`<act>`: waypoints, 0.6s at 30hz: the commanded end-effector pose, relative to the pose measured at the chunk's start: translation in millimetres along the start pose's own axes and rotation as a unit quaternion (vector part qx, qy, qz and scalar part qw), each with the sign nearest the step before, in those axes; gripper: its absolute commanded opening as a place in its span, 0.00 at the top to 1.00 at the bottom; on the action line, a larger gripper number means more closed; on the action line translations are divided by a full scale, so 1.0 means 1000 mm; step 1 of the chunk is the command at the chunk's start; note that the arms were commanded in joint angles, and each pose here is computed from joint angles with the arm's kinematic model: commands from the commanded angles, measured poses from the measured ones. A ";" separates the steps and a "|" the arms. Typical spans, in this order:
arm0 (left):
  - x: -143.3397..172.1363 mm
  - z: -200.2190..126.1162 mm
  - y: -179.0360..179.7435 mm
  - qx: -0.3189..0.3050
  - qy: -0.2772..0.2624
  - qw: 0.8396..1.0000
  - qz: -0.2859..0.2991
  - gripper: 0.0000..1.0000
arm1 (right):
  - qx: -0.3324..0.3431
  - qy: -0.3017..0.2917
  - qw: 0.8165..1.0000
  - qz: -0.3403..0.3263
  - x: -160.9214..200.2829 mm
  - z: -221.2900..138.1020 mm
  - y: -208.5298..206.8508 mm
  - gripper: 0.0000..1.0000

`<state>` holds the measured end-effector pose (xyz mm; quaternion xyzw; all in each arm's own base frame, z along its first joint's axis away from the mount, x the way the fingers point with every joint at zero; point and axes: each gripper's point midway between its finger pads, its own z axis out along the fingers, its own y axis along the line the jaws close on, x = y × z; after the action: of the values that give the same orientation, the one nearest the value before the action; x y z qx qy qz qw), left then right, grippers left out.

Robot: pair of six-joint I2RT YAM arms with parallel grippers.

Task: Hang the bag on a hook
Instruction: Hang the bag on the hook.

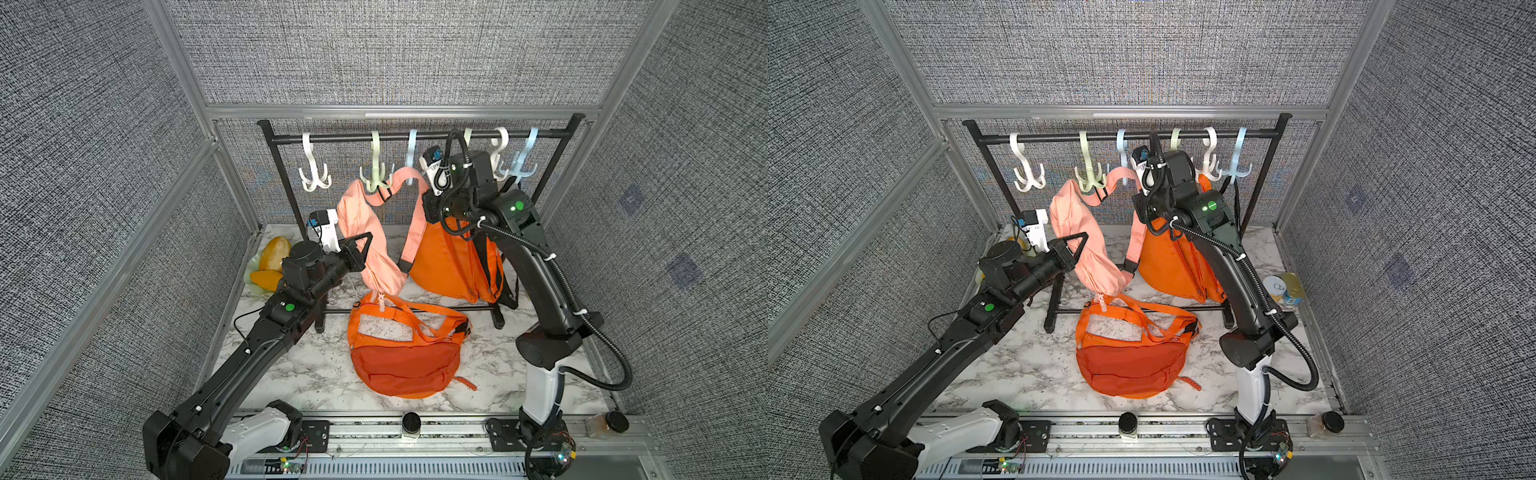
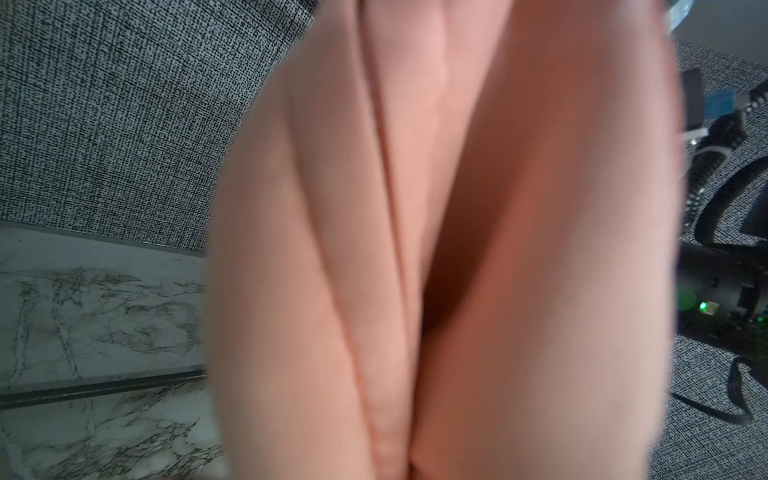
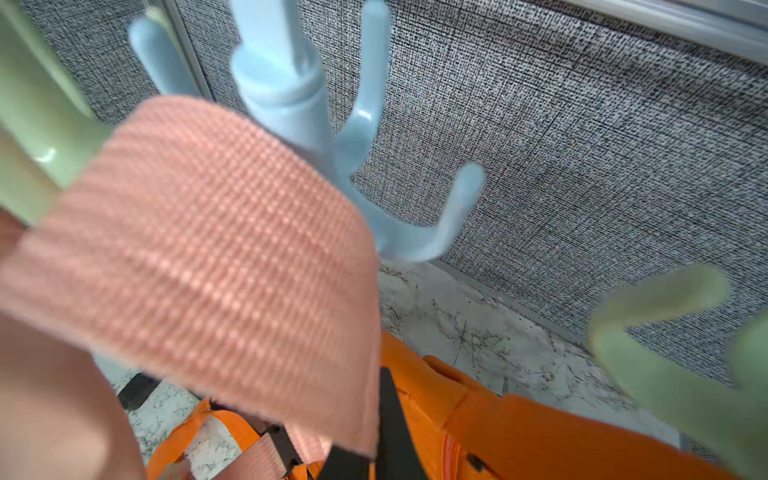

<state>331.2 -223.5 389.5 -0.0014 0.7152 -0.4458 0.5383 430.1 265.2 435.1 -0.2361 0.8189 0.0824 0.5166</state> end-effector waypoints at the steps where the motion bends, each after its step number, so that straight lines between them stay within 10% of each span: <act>1: -0.012 0.003 -0.012 0.021 -0.013 1.000 0.016 1.00 | -0.007 -0.008 1.000 0.013 -0.005 0.000 0.000 1.00; 18: -0.001 0.024 0.012 0.027 0.018 0.999 -0.021 1.00 | 0.060 0.013 0.998 0.027 0.012 0.030 -0.006 1.00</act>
<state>356.7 -226.8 375.2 -0.0027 0.7257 -0.4575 0.5139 450.2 273.0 406.8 -0.2042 0.8360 0.0553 0.5063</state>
